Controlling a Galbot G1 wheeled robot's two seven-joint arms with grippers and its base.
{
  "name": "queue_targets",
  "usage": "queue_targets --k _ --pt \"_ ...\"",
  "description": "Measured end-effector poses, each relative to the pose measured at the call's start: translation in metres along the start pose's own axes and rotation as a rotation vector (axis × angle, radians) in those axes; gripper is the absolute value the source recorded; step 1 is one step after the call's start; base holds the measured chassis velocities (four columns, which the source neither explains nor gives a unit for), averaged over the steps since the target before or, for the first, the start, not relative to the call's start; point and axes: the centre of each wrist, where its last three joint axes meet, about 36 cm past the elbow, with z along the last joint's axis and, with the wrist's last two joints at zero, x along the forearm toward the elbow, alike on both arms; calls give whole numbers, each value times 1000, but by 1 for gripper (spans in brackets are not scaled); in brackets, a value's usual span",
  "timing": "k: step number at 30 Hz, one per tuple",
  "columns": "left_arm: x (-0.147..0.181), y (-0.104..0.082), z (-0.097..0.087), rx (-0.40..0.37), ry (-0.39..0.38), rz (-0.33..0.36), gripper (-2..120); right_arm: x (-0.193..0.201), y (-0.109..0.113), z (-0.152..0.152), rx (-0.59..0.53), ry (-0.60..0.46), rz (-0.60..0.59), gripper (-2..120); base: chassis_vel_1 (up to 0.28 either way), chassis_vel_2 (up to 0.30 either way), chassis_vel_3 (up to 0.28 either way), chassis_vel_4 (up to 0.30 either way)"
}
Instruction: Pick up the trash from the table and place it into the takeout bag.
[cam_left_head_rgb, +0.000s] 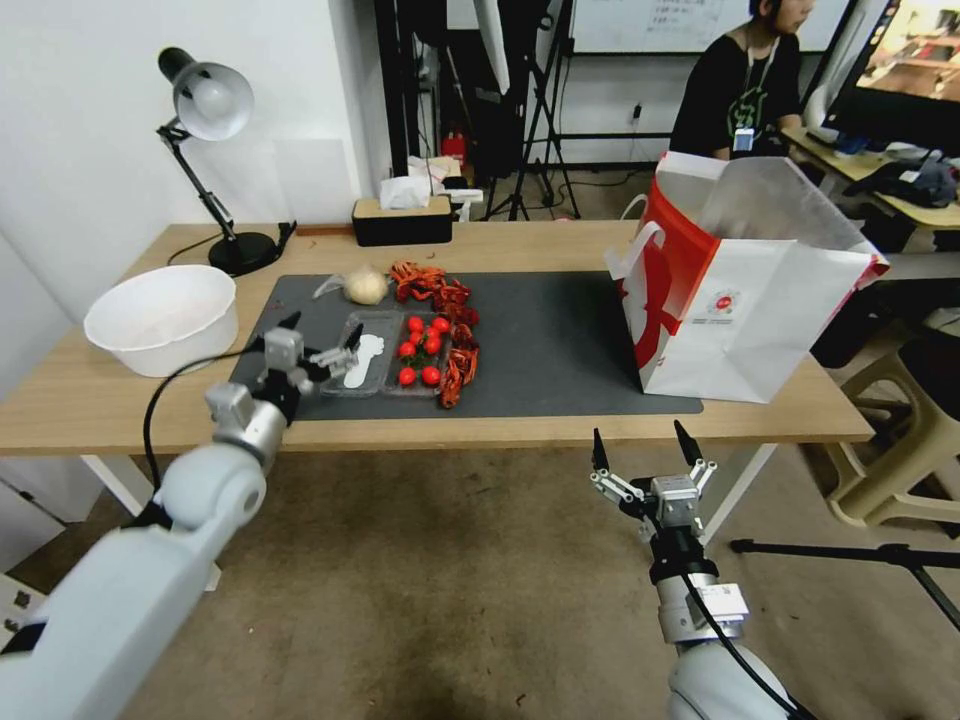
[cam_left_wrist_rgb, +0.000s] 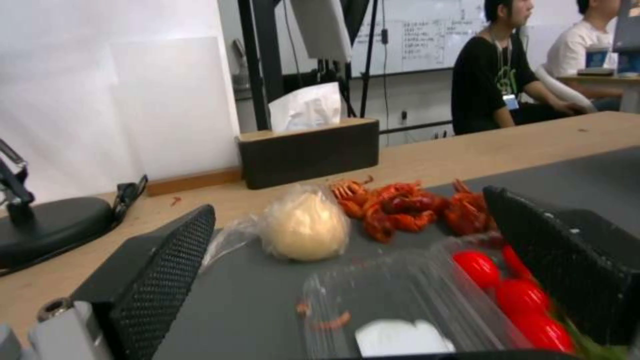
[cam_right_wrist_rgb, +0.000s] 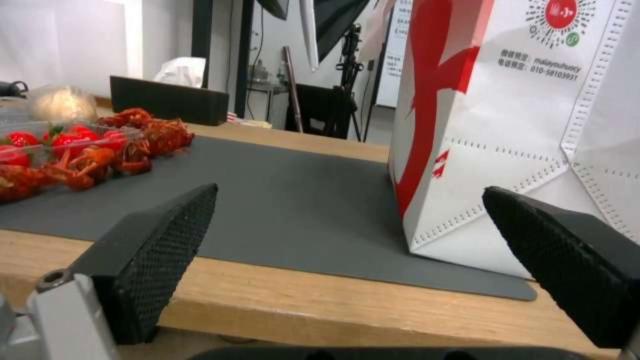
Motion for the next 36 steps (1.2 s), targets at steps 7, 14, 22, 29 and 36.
queue_targets --k 7,14,22,29,36 --pt "-43 -9 -7 71 83 0 100 0 -2 1 6 3 4 100 0 0 0 0" --pt "-86 -23 -2 91 172 18 100 0 -5 1 11 4 12 100 0 0 0 0" --pt "-110 -14 1 78 194 -6 100 0 -5 0 10 3 16 100 0 0 0 0" --pt "-136 14 13 62 253 -67 100 -1 -7 -1 11 -2 21 100 0 0 0 0" --pt "-147 14 12 81 285 -72 100 -3 -7 0 13 -4 23 100 0 0 0 0"
